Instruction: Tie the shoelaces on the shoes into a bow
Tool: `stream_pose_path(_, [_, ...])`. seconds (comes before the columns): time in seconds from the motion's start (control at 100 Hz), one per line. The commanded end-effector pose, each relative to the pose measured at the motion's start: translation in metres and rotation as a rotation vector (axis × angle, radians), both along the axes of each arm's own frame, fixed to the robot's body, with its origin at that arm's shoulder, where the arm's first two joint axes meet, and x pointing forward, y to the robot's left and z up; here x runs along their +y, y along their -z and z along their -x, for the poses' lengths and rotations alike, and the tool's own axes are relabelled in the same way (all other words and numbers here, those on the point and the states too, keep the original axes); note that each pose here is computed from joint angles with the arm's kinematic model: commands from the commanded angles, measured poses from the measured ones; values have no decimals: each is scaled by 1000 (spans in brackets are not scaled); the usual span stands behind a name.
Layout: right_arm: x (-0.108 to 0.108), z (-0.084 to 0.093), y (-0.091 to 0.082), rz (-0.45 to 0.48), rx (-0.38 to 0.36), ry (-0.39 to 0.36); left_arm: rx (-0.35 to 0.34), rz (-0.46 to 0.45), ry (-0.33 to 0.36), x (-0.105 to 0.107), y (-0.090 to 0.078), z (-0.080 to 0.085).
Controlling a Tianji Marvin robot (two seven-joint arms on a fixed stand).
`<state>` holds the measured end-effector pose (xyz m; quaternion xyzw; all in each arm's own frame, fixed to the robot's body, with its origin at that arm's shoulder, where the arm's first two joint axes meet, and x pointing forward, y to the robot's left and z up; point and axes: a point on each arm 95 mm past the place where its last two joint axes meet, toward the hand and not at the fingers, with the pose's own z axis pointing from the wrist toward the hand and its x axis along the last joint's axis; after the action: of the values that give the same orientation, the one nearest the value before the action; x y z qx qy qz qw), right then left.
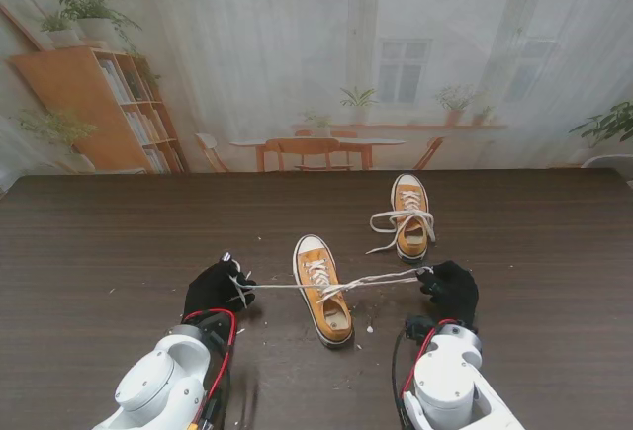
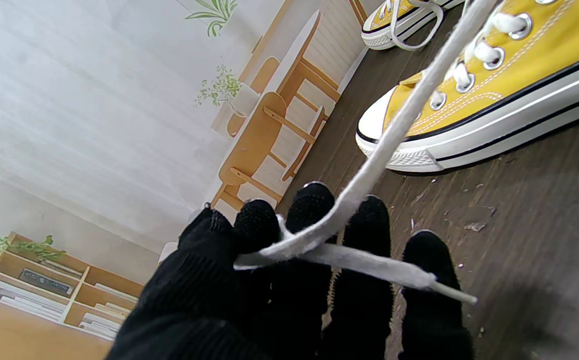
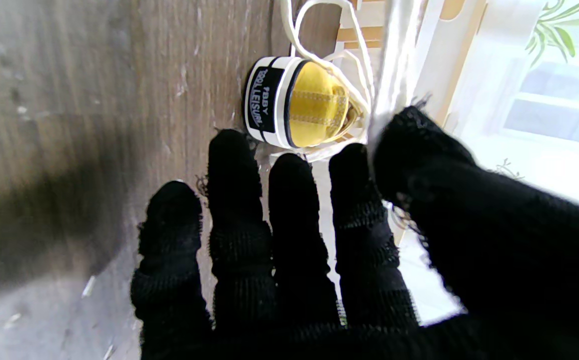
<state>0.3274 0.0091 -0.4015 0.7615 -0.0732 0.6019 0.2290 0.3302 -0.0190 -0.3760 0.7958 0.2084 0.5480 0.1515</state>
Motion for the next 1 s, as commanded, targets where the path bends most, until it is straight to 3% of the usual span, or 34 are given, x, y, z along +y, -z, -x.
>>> stream_pose_path(0.0, [2,3,2,-4,10,9,-9,6,12,-2,-2,0])
stream_pose_path(0.4, [3,7,0,1,-84,58,-9,6,12,-2,-2,0])
stream_pose_path(0.69, [1,7,-2,16,-32,109,-9,6,12,-2,-2,0])
stream_pose_path(0.99, [-5,11,-5,95,-23,42,-9,6,13,-2,-2,0])
